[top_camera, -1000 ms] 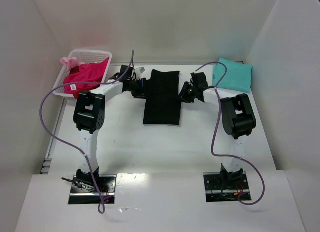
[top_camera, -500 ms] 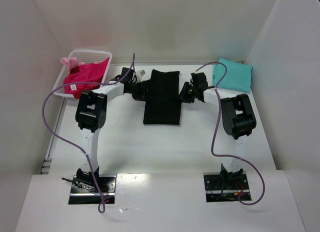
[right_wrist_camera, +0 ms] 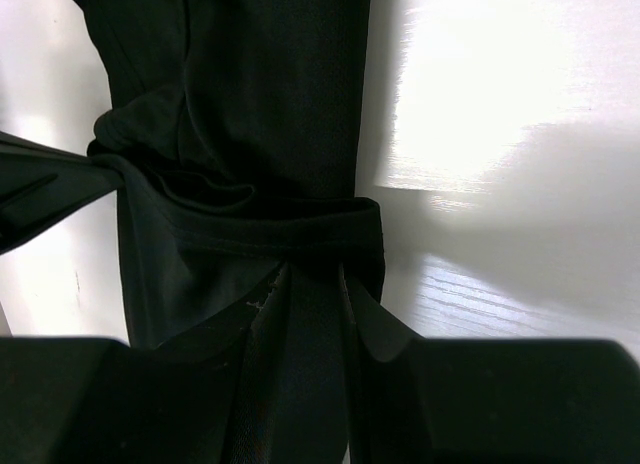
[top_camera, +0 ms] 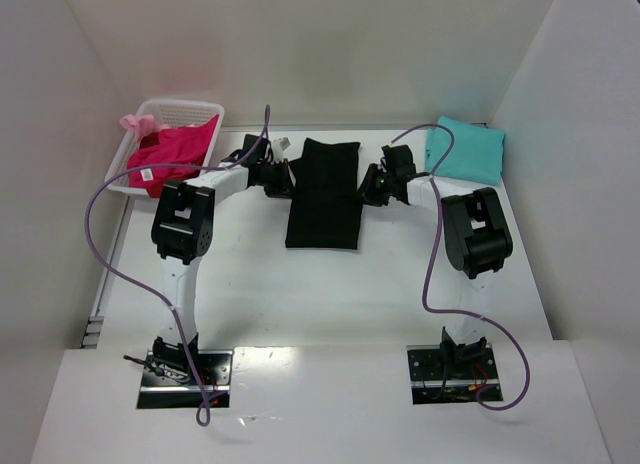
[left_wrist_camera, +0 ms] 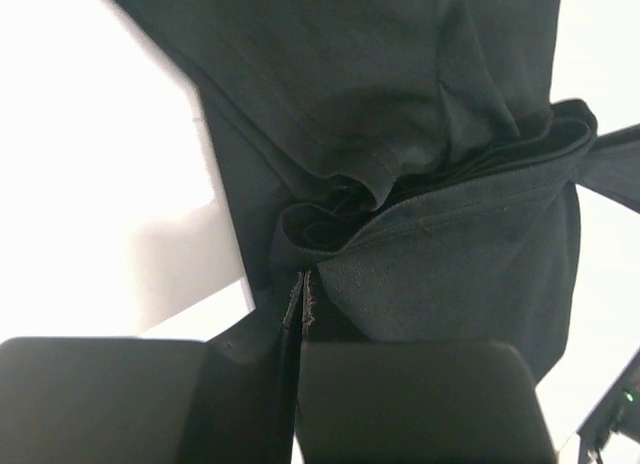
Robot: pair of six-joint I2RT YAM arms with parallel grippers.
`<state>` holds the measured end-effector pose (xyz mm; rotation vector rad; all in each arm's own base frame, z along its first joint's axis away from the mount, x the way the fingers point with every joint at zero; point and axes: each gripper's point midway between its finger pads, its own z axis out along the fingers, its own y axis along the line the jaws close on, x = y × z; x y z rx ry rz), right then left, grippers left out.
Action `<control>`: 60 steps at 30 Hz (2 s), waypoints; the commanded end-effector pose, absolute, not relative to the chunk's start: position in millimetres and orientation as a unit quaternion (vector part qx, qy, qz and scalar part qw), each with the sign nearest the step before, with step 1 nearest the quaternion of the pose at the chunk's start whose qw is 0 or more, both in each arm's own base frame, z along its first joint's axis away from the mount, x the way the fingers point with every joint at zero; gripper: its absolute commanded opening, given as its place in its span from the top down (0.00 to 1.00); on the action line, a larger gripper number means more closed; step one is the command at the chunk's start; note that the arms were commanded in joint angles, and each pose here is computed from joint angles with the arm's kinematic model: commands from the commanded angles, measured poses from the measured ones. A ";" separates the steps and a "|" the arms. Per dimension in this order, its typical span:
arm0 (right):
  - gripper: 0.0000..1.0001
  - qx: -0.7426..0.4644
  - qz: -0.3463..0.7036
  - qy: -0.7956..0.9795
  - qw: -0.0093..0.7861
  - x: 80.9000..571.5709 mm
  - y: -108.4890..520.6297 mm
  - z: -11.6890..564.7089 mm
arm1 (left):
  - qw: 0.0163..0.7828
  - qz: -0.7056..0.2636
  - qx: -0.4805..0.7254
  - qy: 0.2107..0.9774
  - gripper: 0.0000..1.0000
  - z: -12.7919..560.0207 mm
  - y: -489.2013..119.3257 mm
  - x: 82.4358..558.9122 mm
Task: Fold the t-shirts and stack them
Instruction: Fold the folded rectangular tshirt in 1/3 of the way, then grab one side of the 2/3 rectangular tshirt with both arms
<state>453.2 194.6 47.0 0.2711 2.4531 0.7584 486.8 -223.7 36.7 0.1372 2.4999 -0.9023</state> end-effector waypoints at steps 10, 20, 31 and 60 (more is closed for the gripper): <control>0.69 0.094 0.287 0.908 0.291 457.7 199.3 56.6 | 0.293 -0.311 0.037 0.903 0.99 52.2 -218.9 514.3; 0.64 0.091 0.278 0.899 0.325 459.0 192.5 91.6 | 0.313 -0.301 0.079 0.897 0.32 113.8 -204.9 485.0; 0.09 0.091 0.247 0.904 0.337 406.6 167.1 106.9 | 0.245 -0.301 0.061 0.920 0.15 100.8 -187.0 409.6; 0.24 0.074 0.258 0.924 0.271 321.3 229.0 48.1 | 0.185 -0.284 0.067 0.938 0.22 48.6 -211.5 348.5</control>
